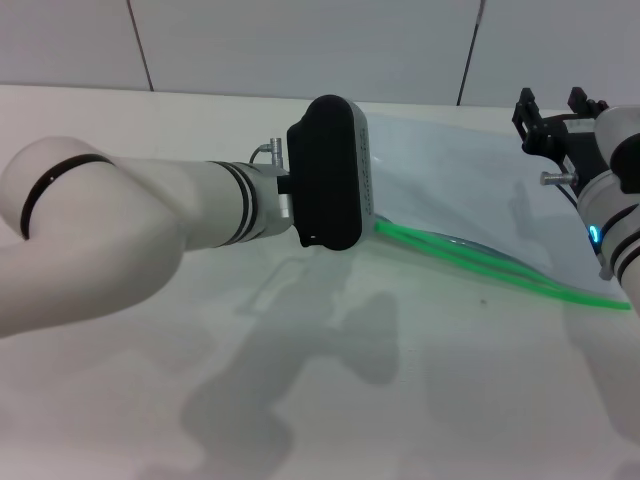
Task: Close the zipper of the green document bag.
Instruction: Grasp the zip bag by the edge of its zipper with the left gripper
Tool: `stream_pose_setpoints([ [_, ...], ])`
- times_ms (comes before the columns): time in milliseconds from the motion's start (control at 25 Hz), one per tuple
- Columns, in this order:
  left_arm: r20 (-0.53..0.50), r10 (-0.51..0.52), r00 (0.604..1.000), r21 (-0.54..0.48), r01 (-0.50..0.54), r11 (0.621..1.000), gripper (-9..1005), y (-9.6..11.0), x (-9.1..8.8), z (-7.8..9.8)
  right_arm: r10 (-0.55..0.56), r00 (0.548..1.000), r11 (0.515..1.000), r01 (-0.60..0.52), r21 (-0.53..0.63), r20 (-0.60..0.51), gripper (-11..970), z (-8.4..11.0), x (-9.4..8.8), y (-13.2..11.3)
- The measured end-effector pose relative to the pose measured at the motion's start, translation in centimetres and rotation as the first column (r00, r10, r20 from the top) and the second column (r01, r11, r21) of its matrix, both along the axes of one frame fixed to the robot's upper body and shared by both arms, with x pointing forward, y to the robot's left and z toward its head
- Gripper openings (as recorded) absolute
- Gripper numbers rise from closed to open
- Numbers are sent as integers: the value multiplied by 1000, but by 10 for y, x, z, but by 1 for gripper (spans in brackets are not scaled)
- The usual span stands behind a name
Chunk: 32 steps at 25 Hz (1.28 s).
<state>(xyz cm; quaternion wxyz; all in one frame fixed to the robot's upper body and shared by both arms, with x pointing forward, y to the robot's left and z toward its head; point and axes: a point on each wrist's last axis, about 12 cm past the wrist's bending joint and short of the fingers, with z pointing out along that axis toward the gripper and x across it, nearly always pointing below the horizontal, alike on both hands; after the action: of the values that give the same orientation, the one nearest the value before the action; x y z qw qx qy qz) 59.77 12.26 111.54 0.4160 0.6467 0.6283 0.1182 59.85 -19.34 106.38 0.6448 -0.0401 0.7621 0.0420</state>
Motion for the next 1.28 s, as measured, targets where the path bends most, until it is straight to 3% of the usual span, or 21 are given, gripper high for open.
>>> stream_pose_setpoints([
  [560, 35, 7, 999, 2, -7, 1000, 753, 3, 12, -11, 3, 1000, 1000, -3, 5, 3, 615, 1, 0, 2],
  [1280, 68, -25, 997, -27, 27, 999, 752, -7, 14, -22, 11, 1000, 1000, -11, 6, 9, 615, 4, 2, 5],
])
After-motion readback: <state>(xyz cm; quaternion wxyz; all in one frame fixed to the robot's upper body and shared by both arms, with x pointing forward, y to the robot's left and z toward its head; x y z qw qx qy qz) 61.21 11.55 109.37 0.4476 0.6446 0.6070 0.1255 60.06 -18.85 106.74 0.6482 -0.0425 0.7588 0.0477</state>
